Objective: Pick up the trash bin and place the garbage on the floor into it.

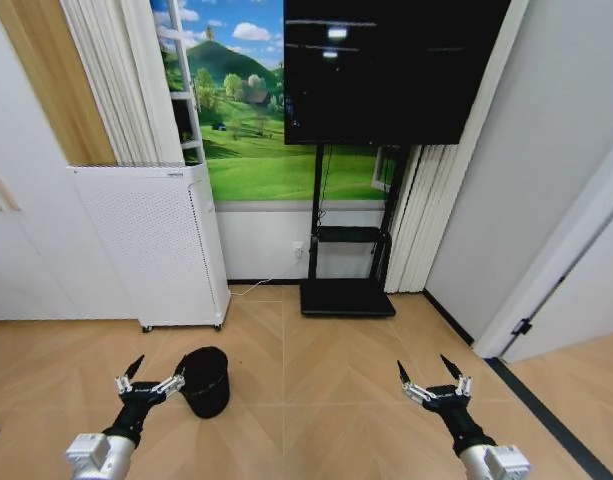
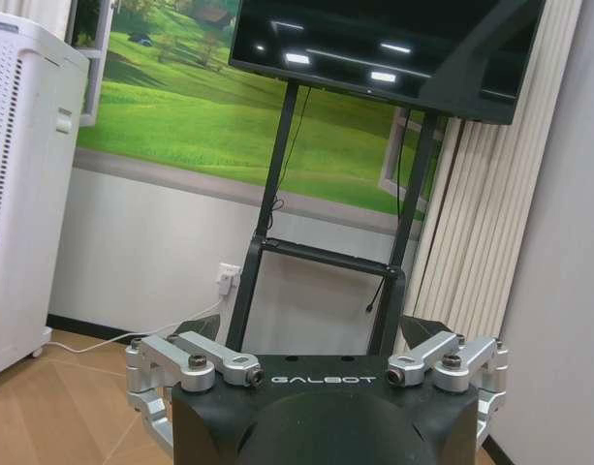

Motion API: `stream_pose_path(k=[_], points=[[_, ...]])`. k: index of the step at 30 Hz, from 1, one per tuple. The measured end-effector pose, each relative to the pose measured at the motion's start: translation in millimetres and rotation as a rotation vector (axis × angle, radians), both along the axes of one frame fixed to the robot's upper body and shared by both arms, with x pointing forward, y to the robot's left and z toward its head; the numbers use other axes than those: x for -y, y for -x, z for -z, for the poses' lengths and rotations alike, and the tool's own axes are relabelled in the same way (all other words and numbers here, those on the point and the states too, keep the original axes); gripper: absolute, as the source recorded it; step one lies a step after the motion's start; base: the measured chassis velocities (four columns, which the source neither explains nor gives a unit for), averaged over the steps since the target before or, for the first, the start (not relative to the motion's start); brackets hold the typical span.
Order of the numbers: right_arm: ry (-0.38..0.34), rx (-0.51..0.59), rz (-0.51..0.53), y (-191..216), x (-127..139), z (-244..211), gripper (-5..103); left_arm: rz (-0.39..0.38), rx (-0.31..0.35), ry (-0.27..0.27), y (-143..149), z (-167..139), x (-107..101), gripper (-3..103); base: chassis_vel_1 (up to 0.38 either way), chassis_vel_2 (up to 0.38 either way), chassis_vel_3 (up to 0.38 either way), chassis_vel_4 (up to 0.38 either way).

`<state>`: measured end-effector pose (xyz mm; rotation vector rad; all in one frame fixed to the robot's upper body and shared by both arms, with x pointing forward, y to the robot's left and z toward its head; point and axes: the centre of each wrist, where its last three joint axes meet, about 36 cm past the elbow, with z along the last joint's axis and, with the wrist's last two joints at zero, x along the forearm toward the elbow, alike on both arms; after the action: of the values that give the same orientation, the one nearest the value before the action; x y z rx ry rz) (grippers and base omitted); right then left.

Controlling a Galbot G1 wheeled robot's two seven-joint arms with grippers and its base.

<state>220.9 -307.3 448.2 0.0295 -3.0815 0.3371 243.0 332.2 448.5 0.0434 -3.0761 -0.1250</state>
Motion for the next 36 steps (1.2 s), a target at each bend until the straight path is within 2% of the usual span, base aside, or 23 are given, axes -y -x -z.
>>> stream_pose_path(k=[30, 36], points=[[0.000, 0.000, 0.000, 0.1, 0.0, 0.0, 100, 0.000, 0.000, 0.000, 0.0, 0.0, 0.0, 100, 0.351, -0.349, -0.355, 0.353], [0.000, -0.001, 0.000, 0.3, 0.0, 0.0, 100, 0.000, 0.000, 0.000, 0.1, 0.0, 0.0, 100, 0.225, -0.236, -0.268, 0.226]])
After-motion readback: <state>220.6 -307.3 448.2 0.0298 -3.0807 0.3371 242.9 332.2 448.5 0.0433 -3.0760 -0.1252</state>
